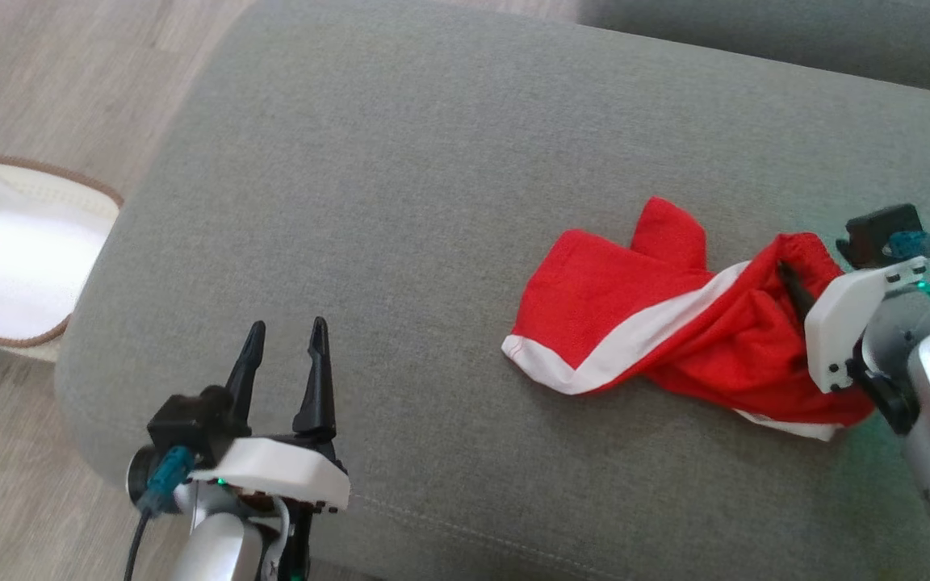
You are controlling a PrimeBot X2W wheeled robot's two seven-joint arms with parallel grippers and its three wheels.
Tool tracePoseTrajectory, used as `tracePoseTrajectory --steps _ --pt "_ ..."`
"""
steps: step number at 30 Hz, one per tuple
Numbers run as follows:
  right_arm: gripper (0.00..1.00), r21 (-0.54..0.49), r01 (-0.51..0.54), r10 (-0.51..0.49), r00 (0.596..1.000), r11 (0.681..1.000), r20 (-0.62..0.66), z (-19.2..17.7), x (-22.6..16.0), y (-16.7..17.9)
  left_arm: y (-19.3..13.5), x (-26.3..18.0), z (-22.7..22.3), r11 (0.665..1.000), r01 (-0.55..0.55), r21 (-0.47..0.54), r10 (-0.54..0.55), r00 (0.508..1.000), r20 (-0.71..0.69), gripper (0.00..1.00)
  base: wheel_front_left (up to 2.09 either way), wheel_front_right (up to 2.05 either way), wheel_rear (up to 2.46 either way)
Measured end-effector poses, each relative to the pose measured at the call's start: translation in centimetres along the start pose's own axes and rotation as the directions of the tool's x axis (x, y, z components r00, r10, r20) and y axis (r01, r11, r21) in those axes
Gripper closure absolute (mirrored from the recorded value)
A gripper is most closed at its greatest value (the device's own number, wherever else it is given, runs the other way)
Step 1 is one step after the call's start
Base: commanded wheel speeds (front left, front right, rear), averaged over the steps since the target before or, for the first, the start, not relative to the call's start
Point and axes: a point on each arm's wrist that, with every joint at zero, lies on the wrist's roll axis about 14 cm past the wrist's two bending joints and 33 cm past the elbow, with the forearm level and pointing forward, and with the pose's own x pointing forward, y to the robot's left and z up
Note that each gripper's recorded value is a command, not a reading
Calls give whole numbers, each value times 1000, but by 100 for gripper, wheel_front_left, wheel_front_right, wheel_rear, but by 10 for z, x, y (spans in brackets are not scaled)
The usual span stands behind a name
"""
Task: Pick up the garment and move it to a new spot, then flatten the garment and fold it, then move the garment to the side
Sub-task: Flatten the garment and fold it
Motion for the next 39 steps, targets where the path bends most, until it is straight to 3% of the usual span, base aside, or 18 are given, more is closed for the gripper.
tracePoseTrajectory --steps 6,7,8,10,17,22,26,31,39 --pt "0 67 -55 61 993 996 -98 -21 7 14 6 -1 -2 1000 -24 2 24 1000 -7 0 0 0 0" --pt "12 74 -61 69 992 995 -108 -23 8 16 6 -1 -2 1000 -25 2 25 1000 -7 0 0 0 0" --pt "47 86 -66 75 991 994 -107 -23 8 17 6 0 -2 1000 -25 2 25 1000 -7 0 0 0 0" --pt "100 98 -71 81 992 993 -101 -23 8 18 6 0 -1 1000 -24 2 24 1000 -6 0 0 0 0" --pt "100 104 -48 40 996 993 82 14 6 7 4 2 0 1000 -16 2 16 1000 0 0 0 0 0" --pt "100 103 -30 -6 944 994 331 81 -5 2 -2 3 4 1000 7 5 -7 1000 14 0 0 0 0" --pt "100 94 -39 -2 916 995 401 94 -16 10 -7 4 6 1000 26 7 -26 999 21 0 0 0 0" --pt "100 97 -27 -18 902 995 431 77 -34 10 -17 8 9 998 63 13 -63 997 35 0 0 0 0" --pt "100 171 -8 -54 932 985 359 -4 -65 18 -39 20 5 991 130 11 -131 991 25 0 0 0 0"
